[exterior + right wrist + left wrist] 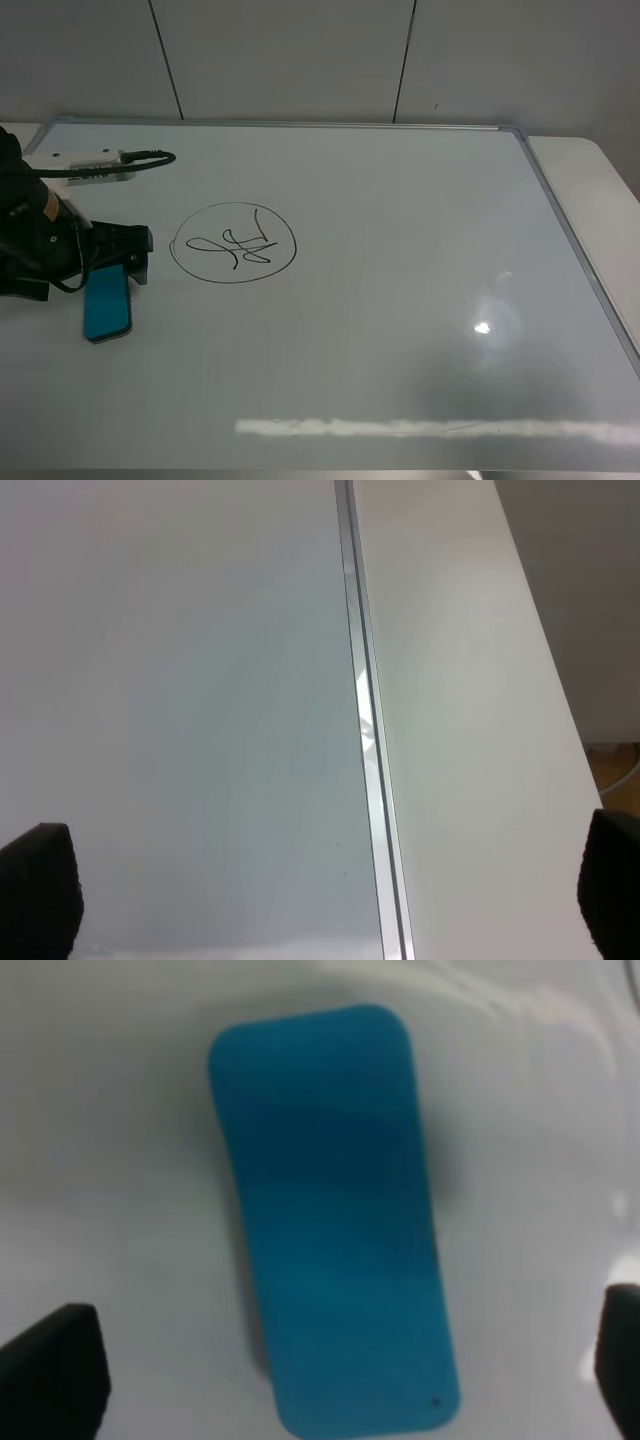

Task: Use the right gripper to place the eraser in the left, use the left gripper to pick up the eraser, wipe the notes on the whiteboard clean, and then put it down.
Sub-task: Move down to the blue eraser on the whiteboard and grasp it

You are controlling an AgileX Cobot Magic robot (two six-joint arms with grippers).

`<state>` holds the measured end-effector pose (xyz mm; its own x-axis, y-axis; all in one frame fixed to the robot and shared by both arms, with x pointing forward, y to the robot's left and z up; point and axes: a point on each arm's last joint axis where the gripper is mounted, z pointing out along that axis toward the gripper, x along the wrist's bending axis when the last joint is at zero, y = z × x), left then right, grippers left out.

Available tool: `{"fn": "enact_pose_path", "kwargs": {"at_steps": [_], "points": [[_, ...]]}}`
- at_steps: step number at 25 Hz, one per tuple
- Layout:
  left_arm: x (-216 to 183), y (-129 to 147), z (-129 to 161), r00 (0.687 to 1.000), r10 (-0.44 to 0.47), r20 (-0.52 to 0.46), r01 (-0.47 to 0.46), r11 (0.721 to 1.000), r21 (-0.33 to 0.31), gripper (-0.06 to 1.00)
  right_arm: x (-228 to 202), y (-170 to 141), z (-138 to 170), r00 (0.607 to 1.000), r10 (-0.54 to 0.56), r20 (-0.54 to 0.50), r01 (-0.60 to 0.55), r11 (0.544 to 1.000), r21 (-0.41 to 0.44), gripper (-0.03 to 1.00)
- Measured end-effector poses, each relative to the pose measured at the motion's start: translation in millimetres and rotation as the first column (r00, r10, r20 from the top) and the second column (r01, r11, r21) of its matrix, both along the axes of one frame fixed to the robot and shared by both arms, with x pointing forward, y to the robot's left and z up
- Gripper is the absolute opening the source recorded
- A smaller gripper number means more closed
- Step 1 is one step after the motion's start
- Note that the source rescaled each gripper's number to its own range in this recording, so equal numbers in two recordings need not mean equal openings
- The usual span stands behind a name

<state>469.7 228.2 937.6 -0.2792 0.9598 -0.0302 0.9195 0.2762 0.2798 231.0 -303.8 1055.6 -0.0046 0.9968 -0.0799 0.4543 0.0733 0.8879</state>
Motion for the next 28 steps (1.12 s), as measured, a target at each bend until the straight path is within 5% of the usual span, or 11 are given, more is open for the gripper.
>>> {"fn": "enact_pose_path", "kwargs": {"at_steps": [9,28], "points": [[11.2,21.9,-9.0,0.999,0.036,-0.011,-0.036,0.999,-0.011,0.98,0.0,0.0,0.1,1.000,0.000,0.001,0.000,1.000,0.000,1.00],[20.1,19.3,-35.4,0.999,0.026,-0.048,-0.027,0.999,-0.031,0.98,0.0,0.0,0.1,1.000,0.000,0.001,0.000,1.000,0.000,1.00]]}}
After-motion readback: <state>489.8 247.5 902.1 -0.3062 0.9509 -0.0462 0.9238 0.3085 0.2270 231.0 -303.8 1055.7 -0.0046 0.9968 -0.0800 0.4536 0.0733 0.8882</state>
